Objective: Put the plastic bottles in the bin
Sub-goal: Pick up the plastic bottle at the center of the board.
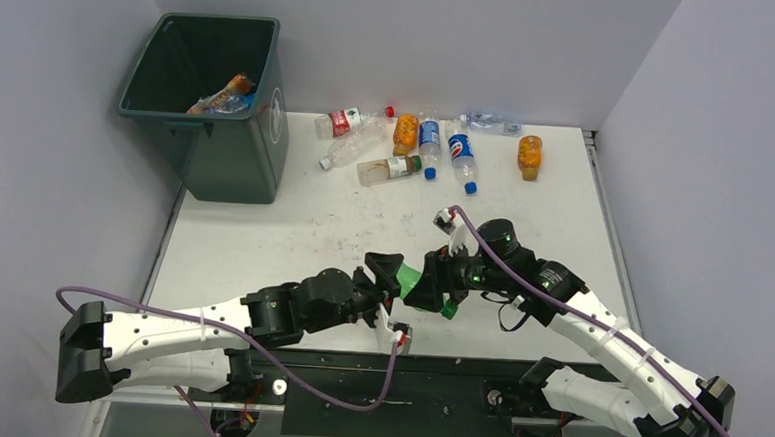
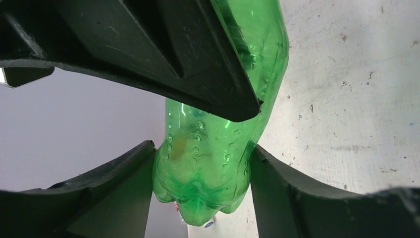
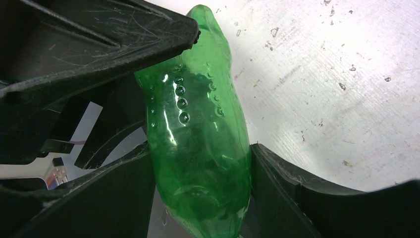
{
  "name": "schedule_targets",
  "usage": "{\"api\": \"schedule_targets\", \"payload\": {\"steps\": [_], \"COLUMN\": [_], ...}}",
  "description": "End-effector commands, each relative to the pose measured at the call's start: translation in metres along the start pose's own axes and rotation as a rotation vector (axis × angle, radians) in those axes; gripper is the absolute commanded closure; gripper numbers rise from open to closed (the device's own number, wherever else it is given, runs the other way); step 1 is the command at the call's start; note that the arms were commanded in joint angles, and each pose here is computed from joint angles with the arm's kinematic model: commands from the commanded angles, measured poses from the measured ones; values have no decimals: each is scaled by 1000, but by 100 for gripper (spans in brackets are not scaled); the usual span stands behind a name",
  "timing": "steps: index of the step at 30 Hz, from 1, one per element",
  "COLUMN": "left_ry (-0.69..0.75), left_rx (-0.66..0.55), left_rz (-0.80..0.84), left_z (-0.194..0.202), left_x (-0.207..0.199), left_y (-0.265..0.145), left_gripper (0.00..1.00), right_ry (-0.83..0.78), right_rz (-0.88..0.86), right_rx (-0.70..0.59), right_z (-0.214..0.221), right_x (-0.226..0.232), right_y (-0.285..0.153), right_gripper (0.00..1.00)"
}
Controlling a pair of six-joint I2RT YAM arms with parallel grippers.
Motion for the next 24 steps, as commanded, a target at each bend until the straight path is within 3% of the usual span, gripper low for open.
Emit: {"api": "schedule_targets", "payload": {"steps": [1, 2, 4, 5, 6, 7, 12, 19, 24], "left_ry": [-58, -72, -115, -148, -180, -219, -425, -829, -1100], "left_rx": [-52, -52, -50, -52, -58, -71, -140, -69, -244], "left_rz": [-56, -45, -35, -41, -45, -47, -44, -191, -342], "left_z": [-12, -12, -12, -13, -14, -17, -30, -20, -32], "left_x": [22, 20, 17, 18, 18, 17, 16, 48, 84], "left_y": [-1, -2, -4, -5, -5, -6, -12, -26, -44], "left_gripper": [67, 67, 70, 71, 73, 74, 78, 81, 83], "right_ry": [-89, -99, -117, -126, -137, -149, -171, -169, -211], "right_rz": [-108, -119, -139, -147, -158, -171, -233, -226, -164], "right_rx": [-82, -98, -148, -180, -214, -254, -544, -1010, -1084], "right_z": [-26, -30, -38, -43, -49, -55, -93, -120, -106], "right_x": [39, 43, 53, 58, 63, 70, 102, 107, 86], "right_y": [-11, -14, -21, -26, -31, -37, -81, -165, -178], "right_gripper": [66, 35, 8, 2, 9, 10, 10, 10, 10]}}
Point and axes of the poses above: each gripper's point midway between its finger pads, its own y axis out along the fingers, its own x axis along the line the jaws close on, z = x × y, the point moved 2 cm from there along -y, back along the fingers, and after that the axes turned 15 degrees about y, right-handed, at the moved point
